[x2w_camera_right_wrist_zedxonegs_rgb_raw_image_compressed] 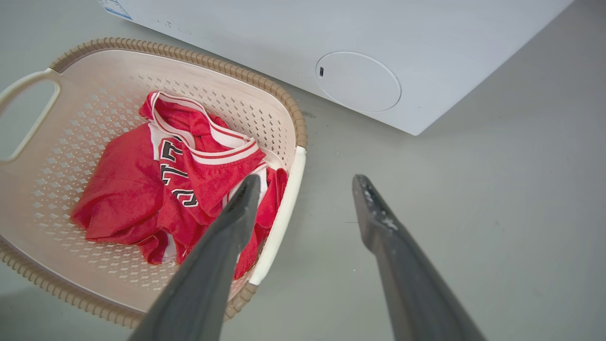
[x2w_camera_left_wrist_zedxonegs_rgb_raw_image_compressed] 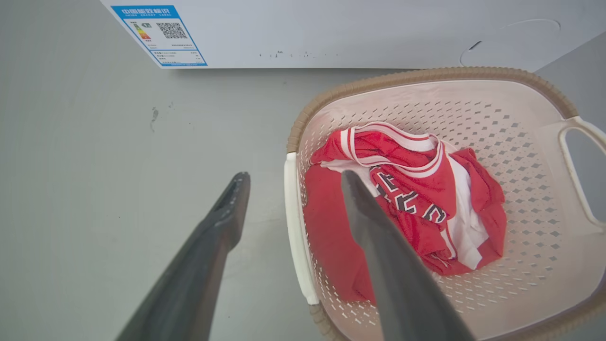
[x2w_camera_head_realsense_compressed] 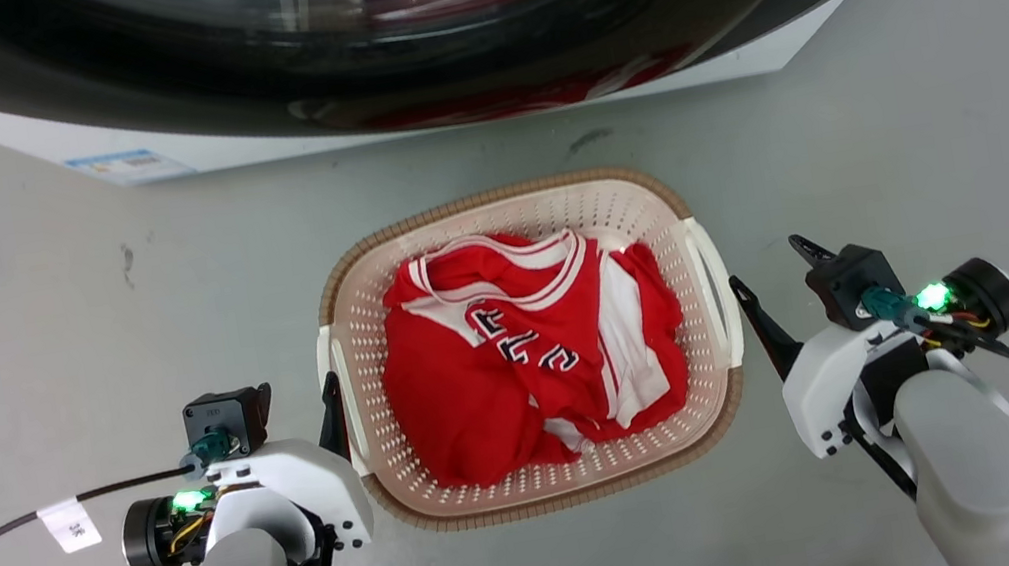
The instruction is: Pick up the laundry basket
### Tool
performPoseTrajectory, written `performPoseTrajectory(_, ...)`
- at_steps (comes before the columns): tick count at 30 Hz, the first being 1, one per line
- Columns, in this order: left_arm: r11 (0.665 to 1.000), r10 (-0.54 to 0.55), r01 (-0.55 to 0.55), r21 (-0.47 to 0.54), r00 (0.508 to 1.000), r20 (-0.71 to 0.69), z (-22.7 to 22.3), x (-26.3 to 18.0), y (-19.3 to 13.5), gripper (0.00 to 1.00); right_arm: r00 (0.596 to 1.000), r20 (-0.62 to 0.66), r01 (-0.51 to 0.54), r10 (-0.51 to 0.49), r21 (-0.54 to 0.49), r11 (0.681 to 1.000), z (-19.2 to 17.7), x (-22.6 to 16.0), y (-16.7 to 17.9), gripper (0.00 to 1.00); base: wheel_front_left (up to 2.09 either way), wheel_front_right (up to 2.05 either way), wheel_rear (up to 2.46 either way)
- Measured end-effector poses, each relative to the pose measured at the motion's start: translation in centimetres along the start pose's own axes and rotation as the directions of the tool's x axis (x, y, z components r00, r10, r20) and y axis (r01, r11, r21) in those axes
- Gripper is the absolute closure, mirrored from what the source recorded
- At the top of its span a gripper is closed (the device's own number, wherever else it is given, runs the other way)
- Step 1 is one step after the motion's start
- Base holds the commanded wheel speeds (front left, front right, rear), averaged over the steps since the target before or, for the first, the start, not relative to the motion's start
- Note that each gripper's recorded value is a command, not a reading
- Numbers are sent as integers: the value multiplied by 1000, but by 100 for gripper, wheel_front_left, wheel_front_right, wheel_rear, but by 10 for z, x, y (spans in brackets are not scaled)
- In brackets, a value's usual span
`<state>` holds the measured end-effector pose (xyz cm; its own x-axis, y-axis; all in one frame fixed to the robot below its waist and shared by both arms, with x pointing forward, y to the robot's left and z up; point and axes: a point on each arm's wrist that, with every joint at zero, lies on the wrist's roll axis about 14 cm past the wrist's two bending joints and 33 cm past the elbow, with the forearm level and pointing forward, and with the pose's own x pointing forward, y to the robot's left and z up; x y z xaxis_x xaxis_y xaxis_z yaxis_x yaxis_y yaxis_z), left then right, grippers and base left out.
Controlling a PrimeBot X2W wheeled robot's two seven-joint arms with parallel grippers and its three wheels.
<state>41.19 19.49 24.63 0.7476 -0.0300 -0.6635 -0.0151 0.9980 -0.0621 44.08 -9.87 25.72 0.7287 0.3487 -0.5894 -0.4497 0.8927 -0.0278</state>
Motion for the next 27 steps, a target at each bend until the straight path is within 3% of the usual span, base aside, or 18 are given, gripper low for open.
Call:
performPoseTrajectory(11,999,13,-17,-27,990,-142,-41,14,5,0,991,-122,-56,57,14,998,-36,29,9,0,0,0,0)
performPoseTrajectory(27,999,-17,9,-34,971,-238,-71,41,-4,0,954,-272,-112,122,53,992,-87,59,21,0,0,0,0)
